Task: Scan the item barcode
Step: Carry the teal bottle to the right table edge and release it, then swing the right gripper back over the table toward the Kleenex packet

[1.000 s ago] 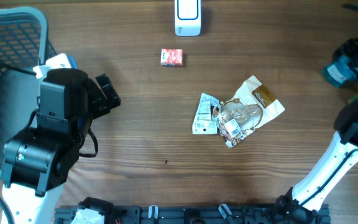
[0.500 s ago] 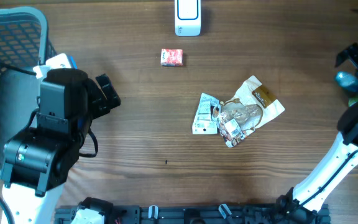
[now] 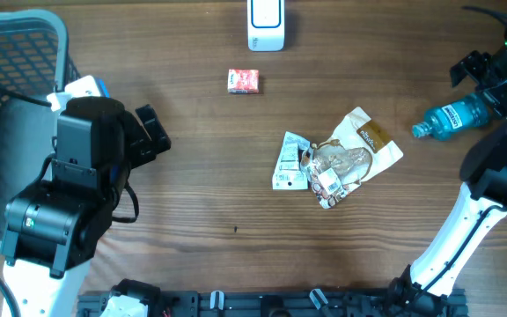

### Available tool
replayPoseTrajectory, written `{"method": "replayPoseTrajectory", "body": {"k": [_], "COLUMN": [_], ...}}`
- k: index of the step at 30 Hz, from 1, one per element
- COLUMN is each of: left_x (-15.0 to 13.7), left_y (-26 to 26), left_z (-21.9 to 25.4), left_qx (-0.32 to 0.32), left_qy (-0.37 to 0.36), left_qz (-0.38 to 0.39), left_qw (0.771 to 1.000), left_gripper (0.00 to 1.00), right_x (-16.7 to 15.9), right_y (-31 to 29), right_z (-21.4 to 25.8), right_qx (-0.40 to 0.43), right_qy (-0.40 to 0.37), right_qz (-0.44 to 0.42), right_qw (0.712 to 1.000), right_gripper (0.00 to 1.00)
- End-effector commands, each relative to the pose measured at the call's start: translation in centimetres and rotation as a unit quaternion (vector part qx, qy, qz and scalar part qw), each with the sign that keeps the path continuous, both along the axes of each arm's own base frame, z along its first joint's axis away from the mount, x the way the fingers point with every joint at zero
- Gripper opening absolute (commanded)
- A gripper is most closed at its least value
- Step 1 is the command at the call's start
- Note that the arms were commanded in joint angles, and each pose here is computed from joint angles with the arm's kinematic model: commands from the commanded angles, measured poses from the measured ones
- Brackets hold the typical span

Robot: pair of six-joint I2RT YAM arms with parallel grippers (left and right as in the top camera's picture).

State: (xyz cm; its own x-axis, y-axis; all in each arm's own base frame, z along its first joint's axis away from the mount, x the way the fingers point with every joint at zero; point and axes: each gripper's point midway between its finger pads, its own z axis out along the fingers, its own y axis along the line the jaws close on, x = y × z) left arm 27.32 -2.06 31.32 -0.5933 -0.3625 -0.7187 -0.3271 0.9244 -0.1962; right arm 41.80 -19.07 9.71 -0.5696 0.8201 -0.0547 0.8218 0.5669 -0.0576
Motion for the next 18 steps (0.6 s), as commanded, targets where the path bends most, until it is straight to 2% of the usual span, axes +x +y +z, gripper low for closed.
{"method": "replayPoseTrajectory", "body": {"k": [1,5,8,12,15,18], "left_x": [0.1,0.1,0.1,0.1,0.1,0.1], "left_y": [0.4,0.4,0.4,0.4,0.4,0.4], "left_z": [0.4,0.4,0.4,0.4,0.4,0.4], "left_qx": [0.011,0.011,0.011,0.011,0.011,0.011], "left_qy": [-0.005,-0.005,-0.005,-0.005,-0.005,-0.005], "left_qz": [0.003,0.003,0.003,0.003,0.003,0.003], "left_qw": [1.000,1.000,1.000,1.000,1.000,1.000], "left_gripper": [1.00,1.00,1.00,1.00,1.00,1.00], "right_x": [-0.1,0.2,0.9,1.2,1.6,1.1], "right_y": [-1.4,-0.5,4.2,11.3,17.9,24.2], "right_z": [2.4,7.3,12.3,16.9,17.8,15.6], "right_qx": [-0.056,-0.082,-0.048,-0.023,0.000,0.021], "right_qy": [-0.012,-0.064,-0.140,-0.203,-0.217,-0.177], "right_qz": [-0.020,-0.013,0.025,0.056,0.110,0.155], "right_qw": [0.998,0.995,0.989,0.977,0.970,0.972], "right_gripper": [1.00,1.00,1.00,1.00,1.00,1.00]}}
